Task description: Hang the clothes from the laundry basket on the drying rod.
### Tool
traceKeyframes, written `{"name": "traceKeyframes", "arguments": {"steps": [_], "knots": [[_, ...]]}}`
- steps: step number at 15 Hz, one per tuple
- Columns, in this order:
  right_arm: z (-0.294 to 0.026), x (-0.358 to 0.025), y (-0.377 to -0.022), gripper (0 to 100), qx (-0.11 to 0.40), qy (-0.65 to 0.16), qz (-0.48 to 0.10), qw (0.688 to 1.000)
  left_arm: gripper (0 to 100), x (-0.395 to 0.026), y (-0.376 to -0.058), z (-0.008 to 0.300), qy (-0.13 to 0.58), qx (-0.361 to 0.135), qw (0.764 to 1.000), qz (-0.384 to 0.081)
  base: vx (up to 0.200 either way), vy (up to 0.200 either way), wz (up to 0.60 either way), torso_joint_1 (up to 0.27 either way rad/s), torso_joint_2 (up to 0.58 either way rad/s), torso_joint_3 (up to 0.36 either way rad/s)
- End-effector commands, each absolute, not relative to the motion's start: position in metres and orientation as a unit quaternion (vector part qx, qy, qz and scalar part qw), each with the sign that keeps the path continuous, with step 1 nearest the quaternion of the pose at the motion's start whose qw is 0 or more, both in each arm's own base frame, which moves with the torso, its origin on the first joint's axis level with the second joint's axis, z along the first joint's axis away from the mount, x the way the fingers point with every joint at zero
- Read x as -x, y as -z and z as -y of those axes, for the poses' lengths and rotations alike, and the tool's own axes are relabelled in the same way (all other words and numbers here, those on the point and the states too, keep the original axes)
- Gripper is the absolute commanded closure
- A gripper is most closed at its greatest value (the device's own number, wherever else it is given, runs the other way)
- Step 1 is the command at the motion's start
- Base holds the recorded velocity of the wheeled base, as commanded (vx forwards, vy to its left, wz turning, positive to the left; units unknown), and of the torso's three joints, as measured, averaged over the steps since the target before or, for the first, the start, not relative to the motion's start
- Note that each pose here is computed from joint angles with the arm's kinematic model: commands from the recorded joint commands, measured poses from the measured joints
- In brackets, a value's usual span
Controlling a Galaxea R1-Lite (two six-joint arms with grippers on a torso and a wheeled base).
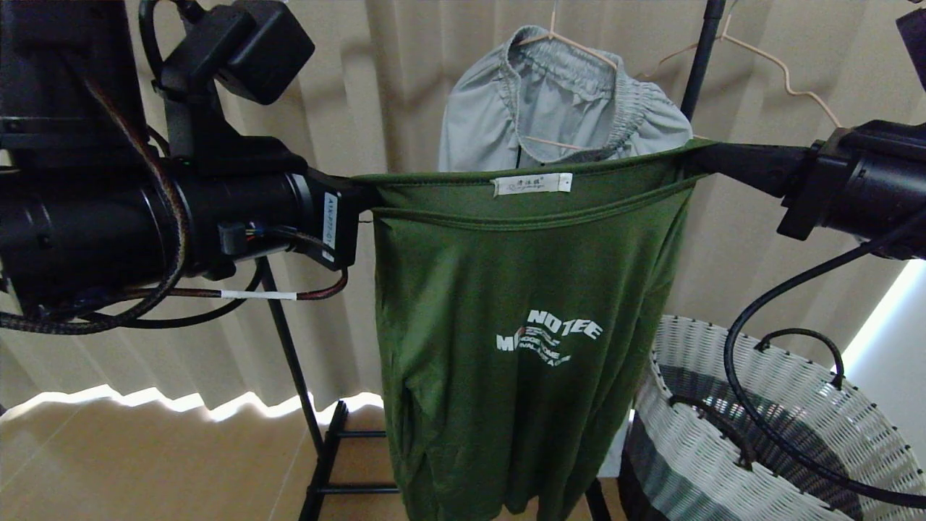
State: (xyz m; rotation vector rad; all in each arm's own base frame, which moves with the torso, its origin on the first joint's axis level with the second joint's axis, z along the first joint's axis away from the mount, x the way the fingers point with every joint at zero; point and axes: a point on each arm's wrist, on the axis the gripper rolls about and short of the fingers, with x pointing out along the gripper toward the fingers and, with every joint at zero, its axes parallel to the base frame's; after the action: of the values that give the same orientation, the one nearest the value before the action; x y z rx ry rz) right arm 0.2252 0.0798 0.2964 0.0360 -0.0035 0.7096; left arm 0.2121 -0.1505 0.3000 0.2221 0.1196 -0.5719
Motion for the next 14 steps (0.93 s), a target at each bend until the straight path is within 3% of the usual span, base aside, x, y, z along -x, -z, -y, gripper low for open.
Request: {"name": "traceKeyframes", "arguments": {"steps": [1,5,6,11,14], "knots": [[-0.081,-0.228,-0.294,100,-0.018,-0.348,-0.004,0.937,100,-0.214,-0.298,0.152,0.282,-0.111,0.951,-0.062,0.000,0.000,0.00,0.000,0.00,0.000],[-0.081,-0.227,-0.292,100,-0.018,-0.347,-0.009,0.938,100,-0.214,-0.298,0.153,0.282,-0.111,0.951,-0.062,0.000,0.000,0.00,0.000,0.00,0.000],[-0.081,-0.227,-0.292,0,-0.018,-0.347,-0.009,0.938,100,-0.214,-0.298,0.153,0.282,-0.111,0.951,-0.062,0.000,0.000,0.00,0.000,0.00,0.000],[-0.075,-0.210,-0.270,0,-0.016,-0.348,-0.035,0.937,100,-0.223,-0.287,0.147,0.262,-0.115,0.955,-0.081,0.000,0.000,0.00,0.000,0.00,0.000],[-0.078,-0.176,-0.259,0,-0.015,-0.383,-0.042,0.923,100,-0.236,-0.276,0.141,0.224,-0.120,0.962,-0.103,0.000,0.000,0.00,0.000,0.00,0.000]]}}
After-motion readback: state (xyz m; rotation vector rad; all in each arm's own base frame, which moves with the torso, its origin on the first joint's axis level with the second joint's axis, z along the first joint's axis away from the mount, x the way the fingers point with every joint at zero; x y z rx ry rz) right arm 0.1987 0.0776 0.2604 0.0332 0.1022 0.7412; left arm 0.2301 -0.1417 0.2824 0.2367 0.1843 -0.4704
